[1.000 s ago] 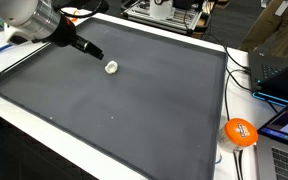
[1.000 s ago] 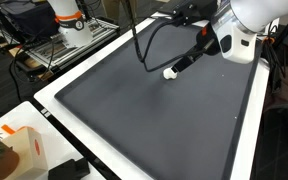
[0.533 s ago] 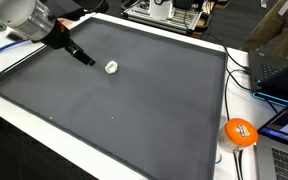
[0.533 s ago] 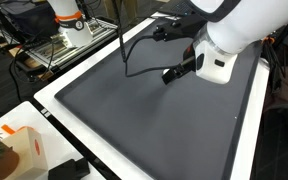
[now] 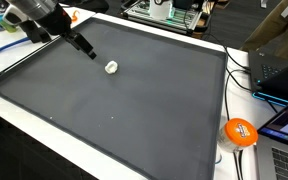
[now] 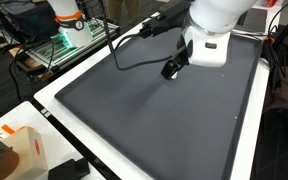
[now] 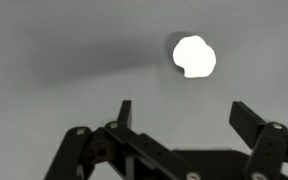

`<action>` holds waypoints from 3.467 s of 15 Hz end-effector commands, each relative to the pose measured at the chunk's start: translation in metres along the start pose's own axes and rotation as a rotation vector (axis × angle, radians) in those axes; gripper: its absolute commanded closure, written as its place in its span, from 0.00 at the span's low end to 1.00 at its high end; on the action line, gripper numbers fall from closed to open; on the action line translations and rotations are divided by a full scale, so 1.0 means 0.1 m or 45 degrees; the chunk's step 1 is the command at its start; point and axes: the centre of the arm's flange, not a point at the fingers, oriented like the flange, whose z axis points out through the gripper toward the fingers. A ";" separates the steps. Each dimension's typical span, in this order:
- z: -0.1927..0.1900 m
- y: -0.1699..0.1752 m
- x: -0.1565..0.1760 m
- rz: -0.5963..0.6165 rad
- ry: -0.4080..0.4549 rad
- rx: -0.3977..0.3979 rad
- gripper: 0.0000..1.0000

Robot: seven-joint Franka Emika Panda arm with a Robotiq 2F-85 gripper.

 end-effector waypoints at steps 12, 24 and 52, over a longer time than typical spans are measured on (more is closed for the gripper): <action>0.17 0.02 -0.74 0.017 0.230 -0.004 0.00; 0.44 -0.13 -1.03 0.033 0.385 0.020 0.00; 0.95 -0.42 -1.53 0.144 0.779 0.027 0.00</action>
